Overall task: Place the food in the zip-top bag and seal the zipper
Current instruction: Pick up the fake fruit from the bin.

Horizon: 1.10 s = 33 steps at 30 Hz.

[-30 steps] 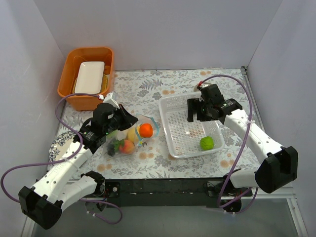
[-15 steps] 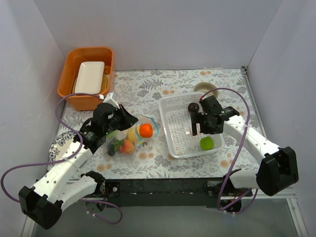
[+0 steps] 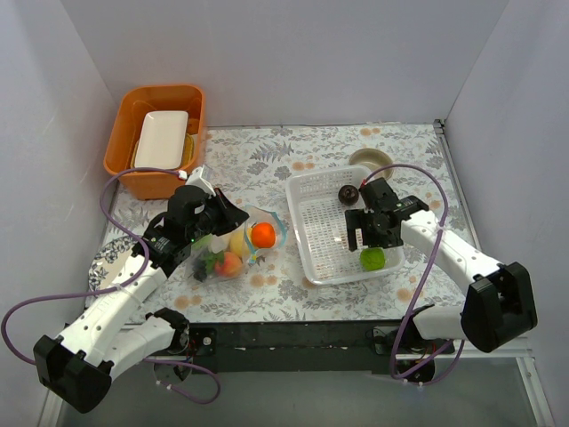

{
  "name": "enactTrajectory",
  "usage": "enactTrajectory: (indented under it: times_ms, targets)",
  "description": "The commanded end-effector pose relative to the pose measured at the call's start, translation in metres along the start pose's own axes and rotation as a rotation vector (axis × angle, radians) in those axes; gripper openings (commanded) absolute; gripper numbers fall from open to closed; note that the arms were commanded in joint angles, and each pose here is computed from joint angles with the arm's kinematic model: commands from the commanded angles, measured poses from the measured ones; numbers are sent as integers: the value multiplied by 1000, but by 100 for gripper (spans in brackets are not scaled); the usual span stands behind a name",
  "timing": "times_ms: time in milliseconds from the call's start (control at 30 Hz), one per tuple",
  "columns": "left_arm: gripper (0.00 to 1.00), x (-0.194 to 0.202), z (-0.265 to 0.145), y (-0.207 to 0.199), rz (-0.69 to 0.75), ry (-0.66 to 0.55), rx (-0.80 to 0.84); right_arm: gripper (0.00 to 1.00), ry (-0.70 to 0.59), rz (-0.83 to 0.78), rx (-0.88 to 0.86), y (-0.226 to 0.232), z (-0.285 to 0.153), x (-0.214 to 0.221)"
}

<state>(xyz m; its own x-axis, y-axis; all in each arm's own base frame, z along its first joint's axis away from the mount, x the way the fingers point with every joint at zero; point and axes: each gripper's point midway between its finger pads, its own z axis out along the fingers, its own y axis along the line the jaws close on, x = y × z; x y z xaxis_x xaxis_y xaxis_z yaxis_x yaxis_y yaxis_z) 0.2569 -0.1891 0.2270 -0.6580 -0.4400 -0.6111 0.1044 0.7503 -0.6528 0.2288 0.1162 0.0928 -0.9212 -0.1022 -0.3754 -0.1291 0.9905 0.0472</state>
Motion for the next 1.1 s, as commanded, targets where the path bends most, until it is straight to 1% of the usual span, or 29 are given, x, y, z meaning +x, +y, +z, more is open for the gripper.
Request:
enactTrajectory:
  times_ms: [0,167,200,233,267,333,433,567,733,767,833,867,933,1033,1067]
  targets:
    - [0,-5,-4,-5,8,-20,23,98,2,8,25,-5,4,3]
    - [0,-7,-6,-5,7,-33,21,98,61,-7,18,-2,15,10]
    - [0,-8,-6,-5,7,-37,19,97,63,-9,7,0,17,10]
    - [0,-7,-6,-4,7,-37,15,93,65,-12,-8,3,18,10]
    - [0,-9,-6,-4,5,-42,14,92,65,-11,-31,8,20,8]
    - [0,-7,-5,-3,6,-32,14,91,70,-7,-53,13,21,6]
    - [0,-4,-3,-4,5,-17,19,86,70,-5,-94,23,24,-2]
    - [0,-3,-2,-3,5,-13,17,85,55,-7,-132,34,28,-16]
    - [0,-3,-2,-3,4,-18,19,83,25,-13,-253,63,27,-43]
    - [0,-3,-2,-3,2,-19,16,83,39,-16,-271,67,30,-44]
    - [0,-2,-1,-3,1,-12,16,90,30,-24,-283,72,28,-54]
    - [0,-3,-2,-4,2,-14,18,91,32,-28,-276,71,30,-56]
    - [0,-3,-2,-4,2,-14,18,92,10,-42,-259,69,26,-64]
    - [0,-3,-2,-1,3,-20,8,93,-64,-47,-208,59,13,-75]
    - [0,-4,-3,-2,3,-22,10,94,-134,-40,-172,50,3,-84]
